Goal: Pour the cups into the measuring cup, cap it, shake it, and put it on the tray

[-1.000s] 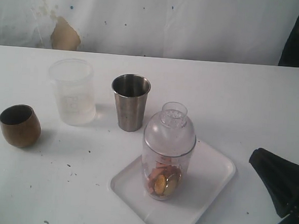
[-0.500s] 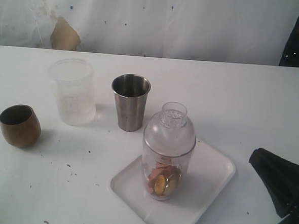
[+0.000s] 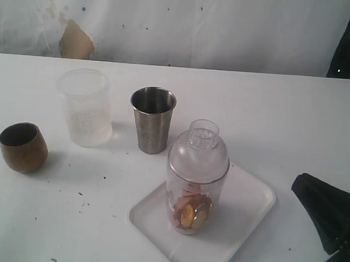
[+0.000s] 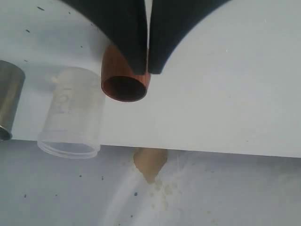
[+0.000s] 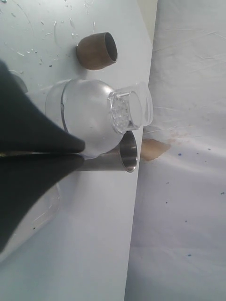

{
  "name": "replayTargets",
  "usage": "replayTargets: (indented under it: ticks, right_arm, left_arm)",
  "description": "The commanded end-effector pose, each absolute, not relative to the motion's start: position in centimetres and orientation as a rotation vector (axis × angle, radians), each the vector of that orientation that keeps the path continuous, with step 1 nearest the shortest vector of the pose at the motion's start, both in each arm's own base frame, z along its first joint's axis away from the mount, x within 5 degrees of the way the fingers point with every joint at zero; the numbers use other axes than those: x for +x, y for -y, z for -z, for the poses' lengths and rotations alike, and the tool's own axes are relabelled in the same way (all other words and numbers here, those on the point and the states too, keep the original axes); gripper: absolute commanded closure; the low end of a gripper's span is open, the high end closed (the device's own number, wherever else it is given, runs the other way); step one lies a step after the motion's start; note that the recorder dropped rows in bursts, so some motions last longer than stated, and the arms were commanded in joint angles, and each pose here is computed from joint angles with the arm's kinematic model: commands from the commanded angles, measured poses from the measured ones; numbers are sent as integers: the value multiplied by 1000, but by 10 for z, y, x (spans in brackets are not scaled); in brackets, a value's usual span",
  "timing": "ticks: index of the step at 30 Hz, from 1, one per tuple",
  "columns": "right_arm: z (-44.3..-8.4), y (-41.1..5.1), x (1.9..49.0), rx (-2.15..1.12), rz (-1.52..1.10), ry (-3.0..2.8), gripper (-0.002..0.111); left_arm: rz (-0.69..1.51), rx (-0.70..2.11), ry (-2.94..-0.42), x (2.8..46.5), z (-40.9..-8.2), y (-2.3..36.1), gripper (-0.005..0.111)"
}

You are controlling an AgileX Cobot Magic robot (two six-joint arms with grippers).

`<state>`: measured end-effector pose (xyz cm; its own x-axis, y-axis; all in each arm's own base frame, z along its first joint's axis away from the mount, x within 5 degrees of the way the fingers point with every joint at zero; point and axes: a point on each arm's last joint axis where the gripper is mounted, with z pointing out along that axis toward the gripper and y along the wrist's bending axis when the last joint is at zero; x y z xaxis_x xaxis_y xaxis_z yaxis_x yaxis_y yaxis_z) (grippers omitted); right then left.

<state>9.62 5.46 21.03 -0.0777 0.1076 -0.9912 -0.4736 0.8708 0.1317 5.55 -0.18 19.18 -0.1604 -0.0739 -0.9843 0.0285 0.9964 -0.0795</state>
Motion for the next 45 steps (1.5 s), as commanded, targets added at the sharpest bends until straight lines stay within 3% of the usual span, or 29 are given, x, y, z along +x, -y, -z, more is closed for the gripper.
replayTargets:
  ticks: [1, 16, 33, 45]
  right_arm:
    - [-209, -54, 95, -292, -488, -1583, 108]
    - [-219, -25, 90, -114, -316, -1498, 108]
    - [-183, -2, 54, -51, 33, -1820, 108]
    - [-182, -3, 54, -80, 49, -1826, 108]
  left_arm:
    - [104, -31, -1717, 55, -192, 3, 105]
    - [104, -31, -1717, 55, -192, 3, 105]
    - [104, -31, -1717, 55, -192, 3, 105]
    - [104, -31, -1717, 55, -192, 3, 105]
